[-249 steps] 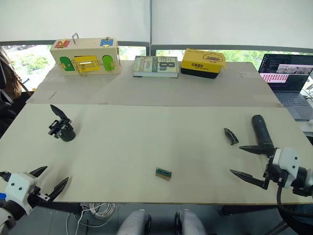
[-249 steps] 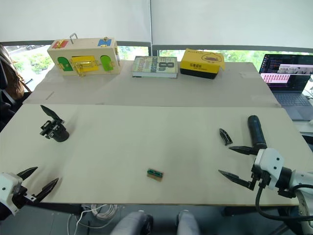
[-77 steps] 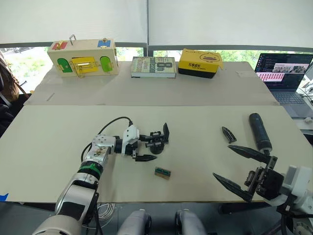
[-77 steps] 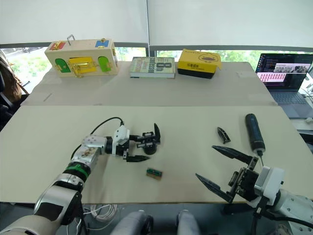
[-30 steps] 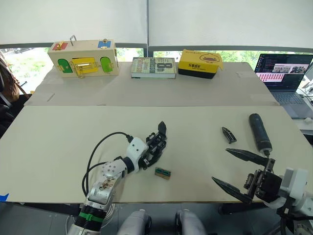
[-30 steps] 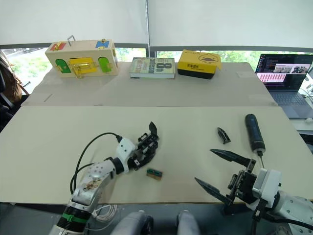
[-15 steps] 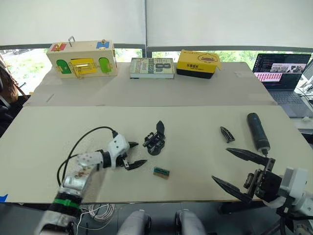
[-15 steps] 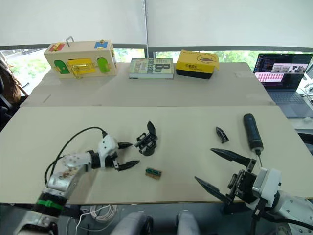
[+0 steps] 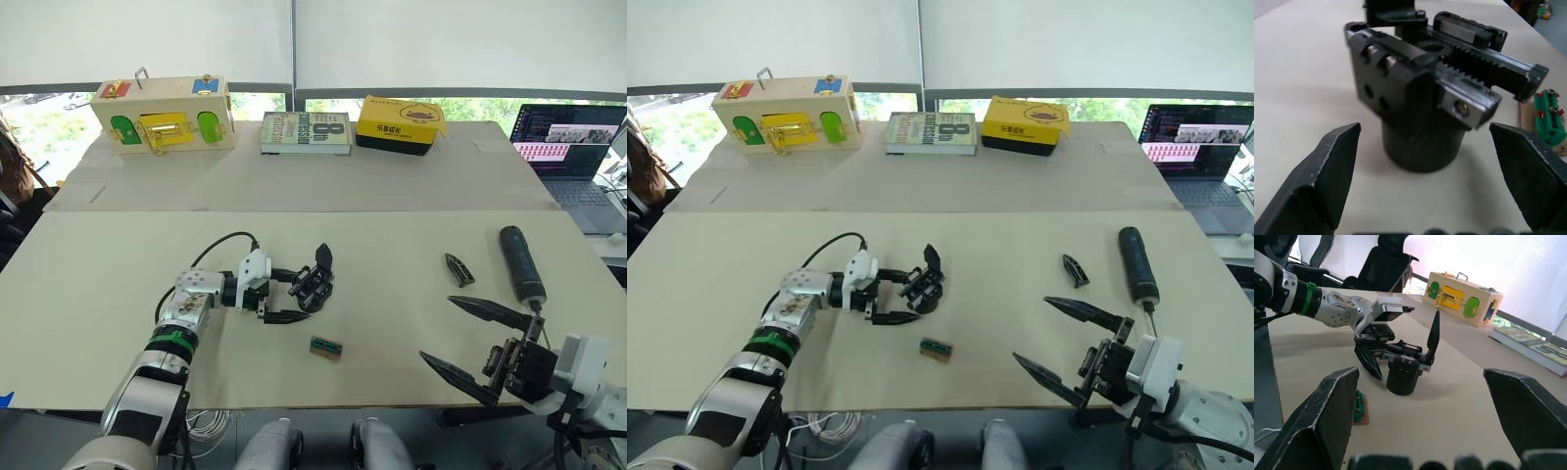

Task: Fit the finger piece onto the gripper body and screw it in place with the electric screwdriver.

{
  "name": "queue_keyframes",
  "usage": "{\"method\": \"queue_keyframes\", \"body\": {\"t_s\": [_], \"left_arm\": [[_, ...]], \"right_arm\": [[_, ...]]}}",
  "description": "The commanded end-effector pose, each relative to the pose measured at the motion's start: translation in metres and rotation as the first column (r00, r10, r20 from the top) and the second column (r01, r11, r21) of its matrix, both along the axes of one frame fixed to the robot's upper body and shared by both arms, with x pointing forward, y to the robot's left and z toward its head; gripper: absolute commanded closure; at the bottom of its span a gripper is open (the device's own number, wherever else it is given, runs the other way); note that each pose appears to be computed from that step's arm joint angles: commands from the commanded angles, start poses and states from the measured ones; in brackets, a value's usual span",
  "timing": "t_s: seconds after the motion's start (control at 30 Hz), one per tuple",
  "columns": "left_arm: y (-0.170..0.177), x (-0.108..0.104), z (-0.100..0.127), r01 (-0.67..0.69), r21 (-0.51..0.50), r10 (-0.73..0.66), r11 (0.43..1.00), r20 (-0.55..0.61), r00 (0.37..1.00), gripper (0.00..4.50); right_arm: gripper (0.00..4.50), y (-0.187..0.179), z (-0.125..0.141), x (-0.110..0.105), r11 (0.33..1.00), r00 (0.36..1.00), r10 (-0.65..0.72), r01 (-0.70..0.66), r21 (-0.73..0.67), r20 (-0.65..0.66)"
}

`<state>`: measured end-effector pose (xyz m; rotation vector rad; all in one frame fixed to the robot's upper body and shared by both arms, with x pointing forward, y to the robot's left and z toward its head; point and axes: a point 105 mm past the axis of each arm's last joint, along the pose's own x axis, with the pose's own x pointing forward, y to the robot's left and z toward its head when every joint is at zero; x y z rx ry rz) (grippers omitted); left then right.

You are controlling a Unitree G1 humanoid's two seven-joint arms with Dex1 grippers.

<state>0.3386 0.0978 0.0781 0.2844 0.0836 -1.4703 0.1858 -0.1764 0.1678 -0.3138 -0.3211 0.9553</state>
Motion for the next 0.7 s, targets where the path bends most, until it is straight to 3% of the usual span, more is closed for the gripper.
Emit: {"method": "queue_keyframes", "body": {"t_s": [0.03, 0.37, 0.47, 0.57, 0.7], "left_arm": [[-0.0061, -0.0002, 0.0012, 0.057, 0.03, -0.058, 0.998, 0.034, 0.998, 0.06], [-0.0154, 0.0041, 0.0017, 0.041, -0.019, -0.04, 0.999, 0.049, 0.998, 0.06], [-0.0161, -0.0006, -0.002, 0.051, -0.027, -0.05, 0.998, 0.049, 0.998, 0.75], [-0.014, 0.0019, 0.0002, 0.006, -0.045, -0.003, 0.999, 0.084, 0.996, 2.16], [-0.0093, 0.0008, 0.0073, -0.059, -0.08, 0.068, 0.995, 0.109, 0.992, 2.18]], "right_arm": [[0.0, -0.0006, 0.0096, -0.0011, 1.0, 0.999, -0.009, 0.01, -0.011, 0.054], [0.0, -0.0007, 0.0106, -0.0049, 0.999, 0.998, -0.029, 0.03, -0.015, 0.051], [0.0, 0.0008, 0.0104, -0.0053, 1.0, 0.999, -0.026, 0.026, -0.014, 0.044], [0.0, 0.002, 0.0107, -0.005, 1.0, 0.999, -0.021, 0.021, -0.014, 0.038], [0.0, 0.0053, 0.0102, -0.0039, 1.0, 1.0, -0.006, 0.006, -0.003, 0.019]]}}
